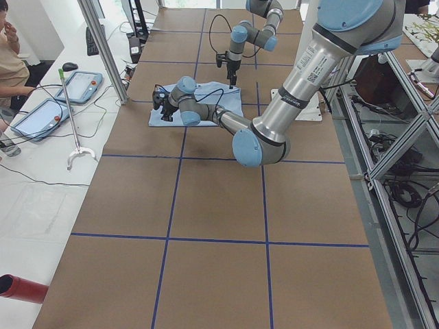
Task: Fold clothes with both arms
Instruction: 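Lower the right gripper onto the collar side of the folded shirt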
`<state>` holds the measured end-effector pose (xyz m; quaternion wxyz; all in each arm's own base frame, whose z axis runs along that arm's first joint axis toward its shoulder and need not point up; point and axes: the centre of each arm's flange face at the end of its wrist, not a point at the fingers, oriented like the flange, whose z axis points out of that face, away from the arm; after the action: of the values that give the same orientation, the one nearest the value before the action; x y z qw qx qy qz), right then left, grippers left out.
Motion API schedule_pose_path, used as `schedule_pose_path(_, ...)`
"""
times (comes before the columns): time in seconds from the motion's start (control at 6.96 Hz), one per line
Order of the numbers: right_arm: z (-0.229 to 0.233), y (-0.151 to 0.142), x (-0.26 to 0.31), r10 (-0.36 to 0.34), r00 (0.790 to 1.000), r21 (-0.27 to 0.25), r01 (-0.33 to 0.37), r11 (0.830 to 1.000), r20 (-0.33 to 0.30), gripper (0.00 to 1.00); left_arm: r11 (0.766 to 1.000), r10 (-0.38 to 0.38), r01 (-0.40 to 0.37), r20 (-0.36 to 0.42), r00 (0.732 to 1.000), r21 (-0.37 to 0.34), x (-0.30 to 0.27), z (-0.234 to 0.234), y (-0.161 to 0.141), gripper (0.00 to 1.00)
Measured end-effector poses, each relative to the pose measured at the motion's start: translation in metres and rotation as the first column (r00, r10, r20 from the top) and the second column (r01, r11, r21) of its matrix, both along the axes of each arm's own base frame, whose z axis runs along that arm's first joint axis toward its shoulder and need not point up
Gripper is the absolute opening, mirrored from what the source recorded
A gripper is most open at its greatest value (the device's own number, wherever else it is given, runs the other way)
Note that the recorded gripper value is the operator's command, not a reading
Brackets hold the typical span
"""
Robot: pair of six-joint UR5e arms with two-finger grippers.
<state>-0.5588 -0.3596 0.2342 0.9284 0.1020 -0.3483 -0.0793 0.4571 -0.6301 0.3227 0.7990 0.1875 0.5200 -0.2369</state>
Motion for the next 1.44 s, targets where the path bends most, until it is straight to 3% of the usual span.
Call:
schedule_pose_path(0.58, 0.015, 0.015, -0.031, -0.138, 0.970, 0.005, 0.142, 0.990, -0.201, 0.99, 1.000, 0.009, -0.009, -0.016, 1.000, -0.021, 0.011, 0.002, 0.010, 0.40)
schedule_pose_path(1.01, 0.029, 0.019, -0.043, -0.157, 0.958, -0.008, 0.160, 0.987, -0.241, 0.99, 0.999, 0.013, -0.014, -0.023, 1.000, -0.033, 0.018, 0.003, 0.015, 0.40)
schedule_pose_path(1.44, 0.058, -0.010, -0.015, -0.159, 0.946, 0.009, 0.168, 0.986, -0.284, 0.99, 0.999, 0.018, -0.020, -0.025, 1.000, -0.044, 0.023, 0.011, 0.022, 0.40)
